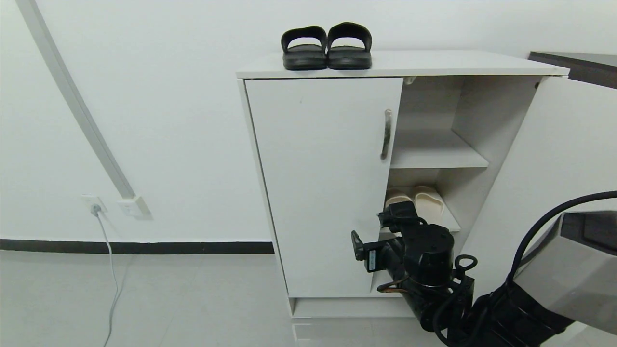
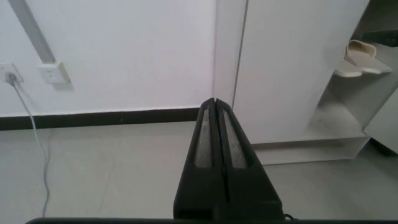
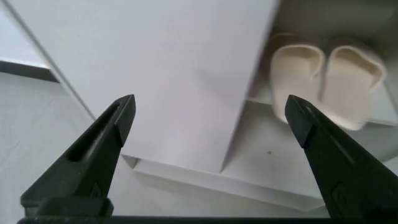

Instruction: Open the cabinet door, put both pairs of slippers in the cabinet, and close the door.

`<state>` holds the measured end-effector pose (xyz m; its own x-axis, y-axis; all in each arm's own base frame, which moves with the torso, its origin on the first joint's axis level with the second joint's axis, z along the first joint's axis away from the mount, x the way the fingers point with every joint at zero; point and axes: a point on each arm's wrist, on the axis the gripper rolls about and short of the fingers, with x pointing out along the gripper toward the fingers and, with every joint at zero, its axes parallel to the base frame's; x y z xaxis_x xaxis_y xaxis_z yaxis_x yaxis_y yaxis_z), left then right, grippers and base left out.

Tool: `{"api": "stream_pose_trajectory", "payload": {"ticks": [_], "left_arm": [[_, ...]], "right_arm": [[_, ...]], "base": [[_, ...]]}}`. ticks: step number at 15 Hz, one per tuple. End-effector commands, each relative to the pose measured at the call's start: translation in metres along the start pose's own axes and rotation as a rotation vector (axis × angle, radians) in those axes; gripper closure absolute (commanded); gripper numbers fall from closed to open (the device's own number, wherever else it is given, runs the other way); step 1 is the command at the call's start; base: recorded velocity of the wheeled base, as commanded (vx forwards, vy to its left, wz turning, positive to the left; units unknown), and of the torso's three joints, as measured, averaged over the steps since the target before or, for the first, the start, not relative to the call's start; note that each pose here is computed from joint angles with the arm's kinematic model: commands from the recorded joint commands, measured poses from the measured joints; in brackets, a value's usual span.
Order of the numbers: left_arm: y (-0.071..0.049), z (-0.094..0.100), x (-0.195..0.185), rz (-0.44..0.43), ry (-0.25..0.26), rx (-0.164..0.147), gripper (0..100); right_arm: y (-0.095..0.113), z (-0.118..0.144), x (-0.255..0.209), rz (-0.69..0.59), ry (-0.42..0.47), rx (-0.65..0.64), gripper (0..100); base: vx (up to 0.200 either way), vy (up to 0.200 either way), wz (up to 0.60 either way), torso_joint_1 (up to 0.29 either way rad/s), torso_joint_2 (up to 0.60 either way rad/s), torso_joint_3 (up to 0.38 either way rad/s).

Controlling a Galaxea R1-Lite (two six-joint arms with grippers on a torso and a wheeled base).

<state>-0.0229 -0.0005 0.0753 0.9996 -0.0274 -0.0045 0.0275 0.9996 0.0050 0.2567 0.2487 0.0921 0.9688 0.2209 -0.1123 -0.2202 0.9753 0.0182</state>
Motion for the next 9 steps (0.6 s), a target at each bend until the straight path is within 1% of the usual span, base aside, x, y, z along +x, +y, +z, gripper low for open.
{"api": "stream_pose_trajectory", "payload": {"ticks": [1, 7, 9], "left_arm": [[0.0000, 0.0000, 0.0001, 0.000, 0.002, 0.001, 100], [0.0000, 0.0000, 0.0001, 0.000, 0.002, -0.001, 100], [0.0000, 0.0000, 0.0001, 0.000, 0.002, 0.001, 100]], "right_arm": [[0.0005, -0.0009, -0.0002, 0.002, 0.002, -0.001, 0], [-0.0004, -0.0015, -0.0004, 0.000, 0.002, -0.001, 0], [-0.0005, -0.0002, -0.0008, 0.001, -0.012, 0.008, 0]], "base": [[0.000, 0.200, 0.00, 0.002, 0.00, 0.002], [0.000, 0.200, 0.00, 0.001, 0.00, -0.001], [0.000, 0.000, 0.00, 0.000, 0.00, 0.000]]}}
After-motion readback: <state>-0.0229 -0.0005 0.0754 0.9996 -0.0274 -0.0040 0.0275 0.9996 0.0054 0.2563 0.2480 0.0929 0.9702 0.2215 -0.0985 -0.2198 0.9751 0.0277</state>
